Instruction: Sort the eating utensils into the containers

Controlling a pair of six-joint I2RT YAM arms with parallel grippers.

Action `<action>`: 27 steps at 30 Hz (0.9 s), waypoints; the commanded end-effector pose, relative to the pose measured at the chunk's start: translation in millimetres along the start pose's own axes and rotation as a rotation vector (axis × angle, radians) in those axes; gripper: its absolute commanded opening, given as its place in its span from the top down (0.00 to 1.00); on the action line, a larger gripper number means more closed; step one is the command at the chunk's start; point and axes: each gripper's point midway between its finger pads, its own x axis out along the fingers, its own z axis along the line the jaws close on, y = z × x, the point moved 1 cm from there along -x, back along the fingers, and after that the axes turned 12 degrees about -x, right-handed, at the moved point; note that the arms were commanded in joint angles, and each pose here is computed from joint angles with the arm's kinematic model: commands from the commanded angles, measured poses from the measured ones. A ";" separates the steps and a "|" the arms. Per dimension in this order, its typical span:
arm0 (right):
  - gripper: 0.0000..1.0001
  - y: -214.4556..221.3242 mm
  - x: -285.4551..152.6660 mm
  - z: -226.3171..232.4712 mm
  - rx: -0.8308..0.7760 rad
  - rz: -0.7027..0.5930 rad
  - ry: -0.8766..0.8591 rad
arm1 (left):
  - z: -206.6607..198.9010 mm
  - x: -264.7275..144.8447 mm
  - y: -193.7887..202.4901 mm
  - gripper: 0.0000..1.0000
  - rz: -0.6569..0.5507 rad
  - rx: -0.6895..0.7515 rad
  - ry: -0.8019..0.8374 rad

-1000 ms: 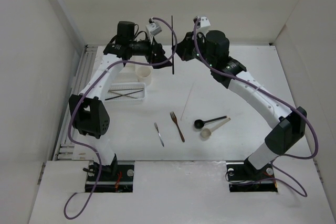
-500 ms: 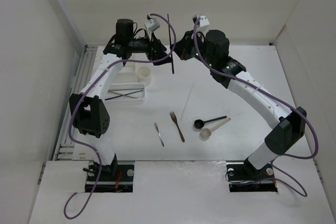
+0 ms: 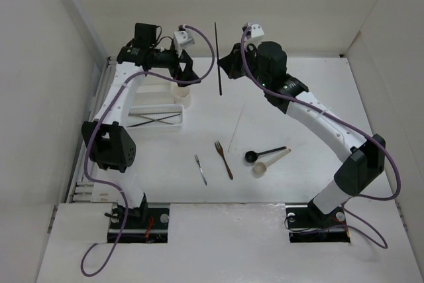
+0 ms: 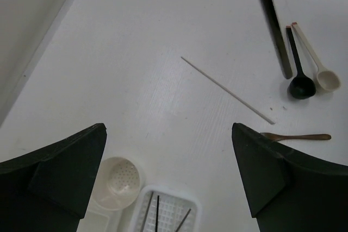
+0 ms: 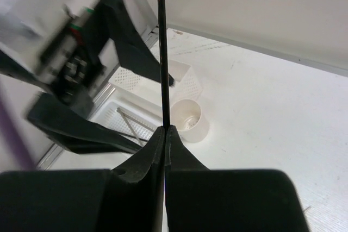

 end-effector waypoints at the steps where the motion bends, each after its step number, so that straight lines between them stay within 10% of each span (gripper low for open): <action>1: 1.00 -29.2 -7.8 1.7 -0.031 -0.096 0.007 | -26.4 -35.3 -28.2 0.00 -0.065 0.135 0.123; 9: 1.00 -34.1 -7.7 6.4 -0.014 -0.115 -0.016 | -76.6 -6.8 -22.4 0.00 -0.089 -0.062 0.385; 27: 1.00 -36.1 -6.4 16.5 0.039 -0.140 -0.051 | -57.3 38.5 -47.0 0.04 -0.167 -0.290 0.325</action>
